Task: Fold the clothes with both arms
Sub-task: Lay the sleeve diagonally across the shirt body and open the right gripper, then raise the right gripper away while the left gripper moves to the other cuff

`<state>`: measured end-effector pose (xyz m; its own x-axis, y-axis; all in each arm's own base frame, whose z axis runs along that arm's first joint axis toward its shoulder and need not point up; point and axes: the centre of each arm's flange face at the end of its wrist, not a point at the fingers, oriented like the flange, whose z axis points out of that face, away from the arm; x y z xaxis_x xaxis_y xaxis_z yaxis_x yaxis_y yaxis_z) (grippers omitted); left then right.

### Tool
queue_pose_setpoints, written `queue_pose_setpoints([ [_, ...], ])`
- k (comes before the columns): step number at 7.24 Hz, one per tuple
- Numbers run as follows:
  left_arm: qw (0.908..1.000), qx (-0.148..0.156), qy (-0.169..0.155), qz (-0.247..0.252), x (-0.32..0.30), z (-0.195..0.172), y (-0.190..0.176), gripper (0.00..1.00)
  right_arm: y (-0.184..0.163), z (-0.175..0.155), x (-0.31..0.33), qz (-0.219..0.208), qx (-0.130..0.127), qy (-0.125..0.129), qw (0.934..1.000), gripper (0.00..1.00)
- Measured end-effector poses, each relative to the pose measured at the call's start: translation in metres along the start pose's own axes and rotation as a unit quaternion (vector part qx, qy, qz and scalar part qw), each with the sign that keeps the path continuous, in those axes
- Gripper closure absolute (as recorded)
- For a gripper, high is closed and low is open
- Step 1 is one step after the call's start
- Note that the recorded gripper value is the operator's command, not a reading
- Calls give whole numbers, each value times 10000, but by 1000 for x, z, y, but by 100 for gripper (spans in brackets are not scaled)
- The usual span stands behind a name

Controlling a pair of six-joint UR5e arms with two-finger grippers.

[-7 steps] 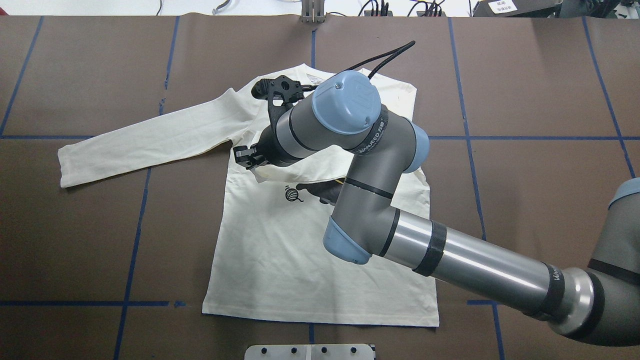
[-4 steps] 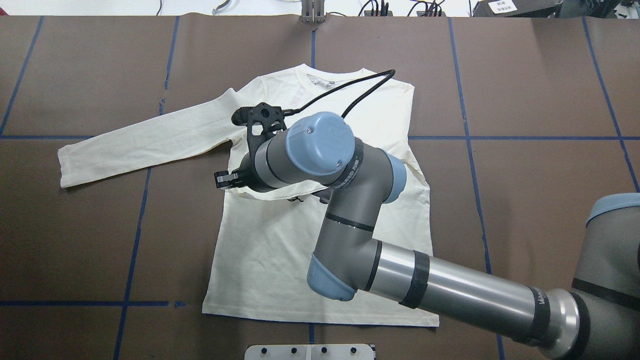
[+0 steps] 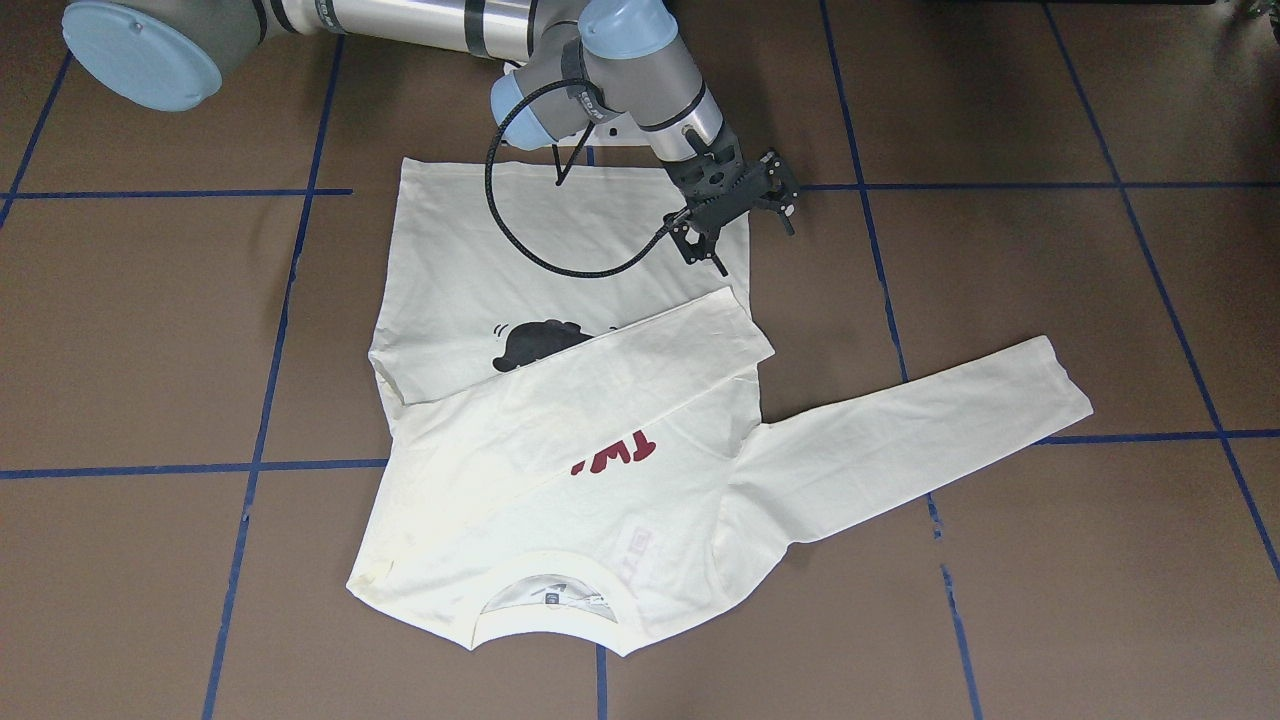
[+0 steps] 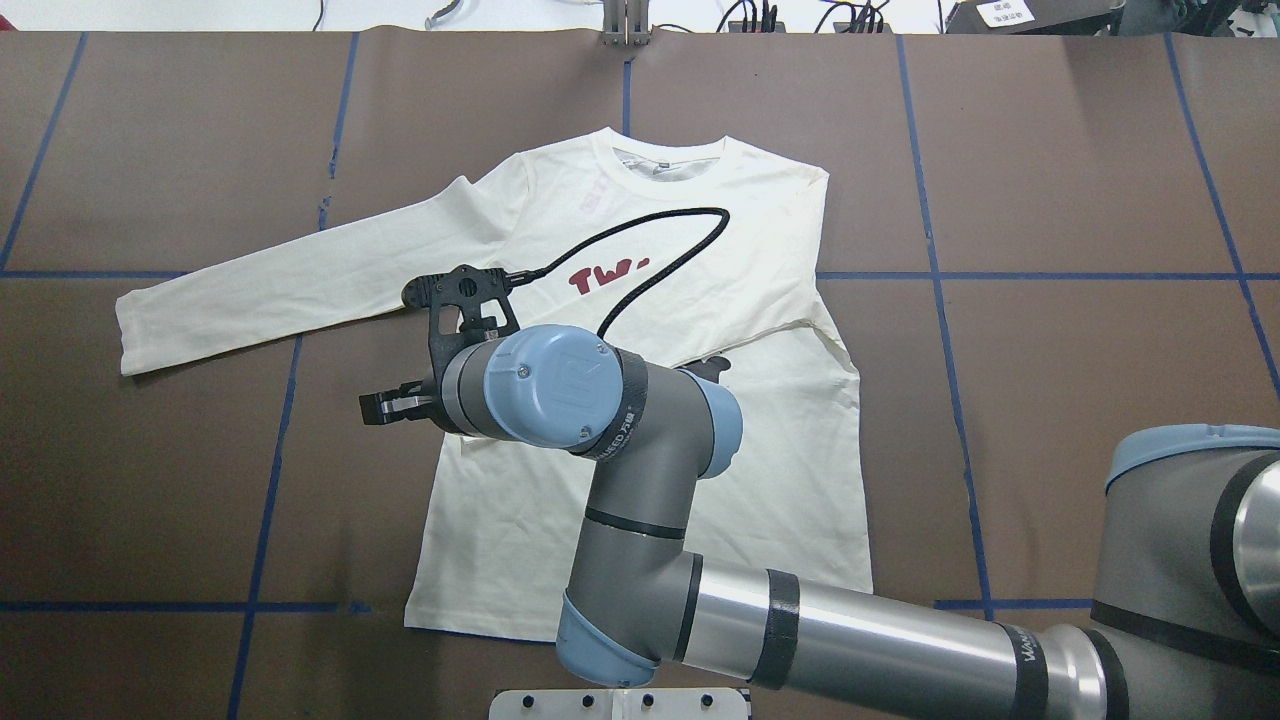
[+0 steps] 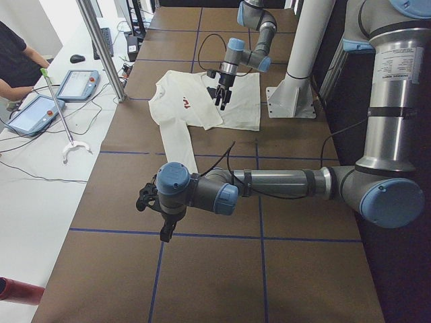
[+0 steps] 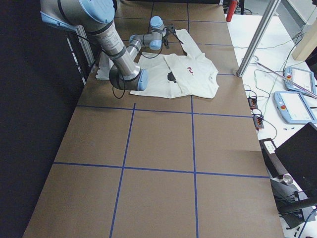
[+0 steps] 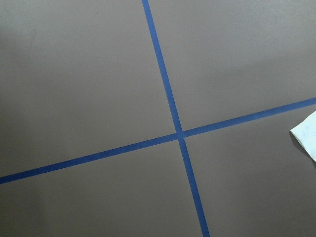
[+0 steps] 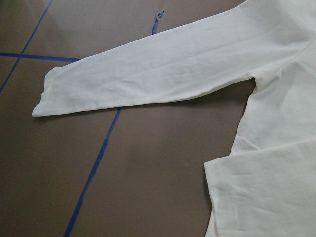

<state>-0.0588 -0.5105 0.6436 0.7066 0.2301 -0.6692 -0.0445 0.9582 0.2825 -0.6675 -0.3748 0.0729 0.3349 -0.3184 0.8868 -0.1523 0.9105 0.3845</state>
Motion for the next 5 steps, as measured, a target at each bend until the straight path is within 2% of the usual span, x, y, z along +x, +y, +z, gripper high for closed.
queue_pose_setpoints([
  [1,9998,132,-14,-149,6,0,-5,0,-13,-2,11,93,-143,340,9993,0],
  [2,9989,287,6,-367,17,2,-10,0,-36,-13,29,257,-424,717,9962,0],
  [4,9944,598,10,-871,45,16,-17,0,-103,-59,104,844,-1063,1326,9818,0],
  [5,9914,741,-18,-1078,62,29,-16,0,-123,-87,159,1049,-1228,1470,9759,0],
])
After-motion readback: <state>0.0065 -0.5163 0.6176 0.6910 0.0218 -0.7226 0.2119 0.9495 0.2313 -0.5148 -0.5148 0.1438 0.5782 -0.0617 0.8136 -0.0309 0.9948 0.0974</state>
